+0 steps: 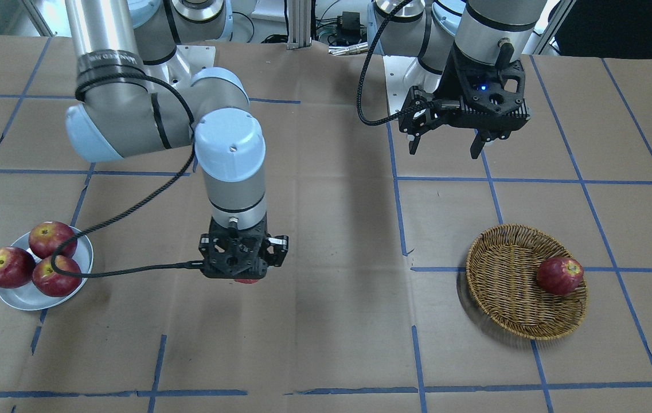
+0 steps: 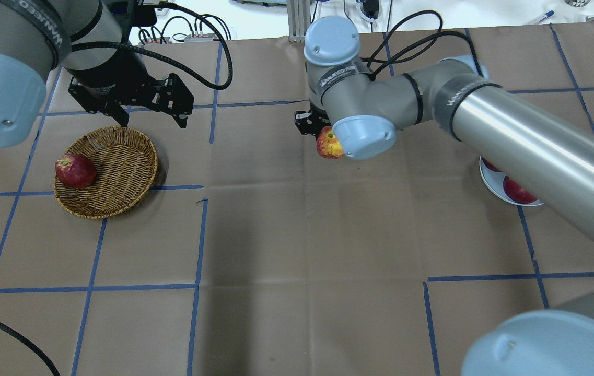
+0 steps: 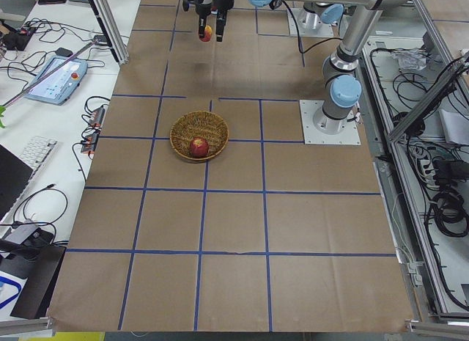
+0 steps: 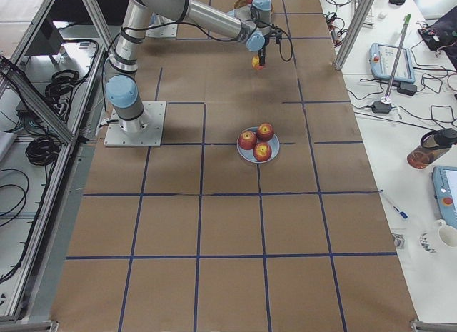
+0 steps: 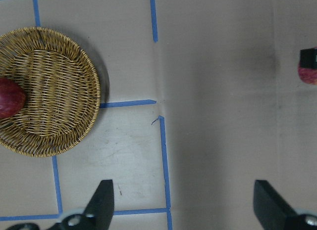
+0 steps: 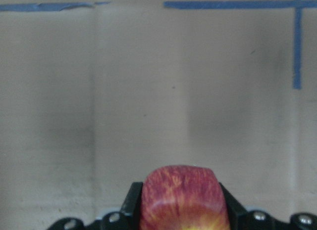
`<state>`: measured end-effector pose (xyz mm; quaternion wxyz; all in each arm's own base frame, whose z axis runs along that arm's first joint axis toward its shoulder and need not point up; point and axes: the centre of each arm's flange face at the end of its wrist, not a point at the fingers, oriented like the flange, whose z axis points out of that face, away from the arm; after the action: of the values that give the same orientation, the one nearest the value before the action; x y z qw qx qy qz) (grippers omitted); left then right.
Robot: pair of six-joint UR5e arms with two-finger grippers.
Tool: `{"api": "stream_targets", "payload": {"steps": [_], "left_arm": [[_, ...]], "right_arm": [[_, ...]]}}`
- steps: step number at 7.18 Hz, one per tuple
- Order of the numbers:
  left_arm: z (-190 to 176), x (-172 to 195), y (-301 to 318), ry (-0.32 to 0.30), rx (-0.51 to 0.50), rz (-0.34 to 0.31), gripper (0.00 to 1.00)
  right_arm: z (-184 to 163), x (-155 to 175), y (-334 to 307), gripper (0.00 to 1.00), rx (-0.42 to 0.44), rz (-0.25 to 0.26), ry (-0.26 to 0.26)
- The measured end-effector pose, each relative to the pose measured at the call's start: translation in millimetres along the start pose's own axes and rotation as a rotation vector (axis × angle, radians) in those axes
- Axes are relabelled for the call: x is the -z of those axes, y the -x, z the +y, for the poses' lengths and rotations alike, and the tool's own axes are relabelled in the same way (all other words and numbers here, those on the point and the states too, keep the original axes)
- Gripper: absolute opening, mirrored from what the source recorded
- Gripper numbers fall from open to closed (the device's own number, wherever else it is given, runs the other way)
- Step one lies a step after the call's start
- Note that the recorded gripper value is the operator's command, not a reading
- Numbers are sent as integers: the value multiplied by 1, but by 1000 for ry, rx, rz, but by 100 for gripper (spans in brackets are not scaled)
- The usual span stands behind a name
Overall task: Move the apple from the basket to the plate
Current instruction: 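Lift the apple with the right gripper and carry it over the plate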
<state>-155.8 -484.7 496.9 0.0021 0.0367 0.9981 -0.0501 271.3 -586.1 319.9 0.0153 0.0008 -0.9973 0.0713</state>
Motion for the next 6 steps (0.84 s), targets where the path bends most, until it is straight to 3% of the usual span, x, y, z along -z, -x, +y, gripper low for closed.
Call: {"api": "stream_targets", "payload": {"steps": [2,3,6], "left_arm": [[0,0,0,-2,-1,1,99],[0,0,0,-2,-1,1,99],[0,-1,0,-1,-2,2,99]], "right_arm": [[-9,44,-108,43,73,21,32],[-9,51,-162,43,127,26,47],[-7,41,-301,43,260,22,79]]}}
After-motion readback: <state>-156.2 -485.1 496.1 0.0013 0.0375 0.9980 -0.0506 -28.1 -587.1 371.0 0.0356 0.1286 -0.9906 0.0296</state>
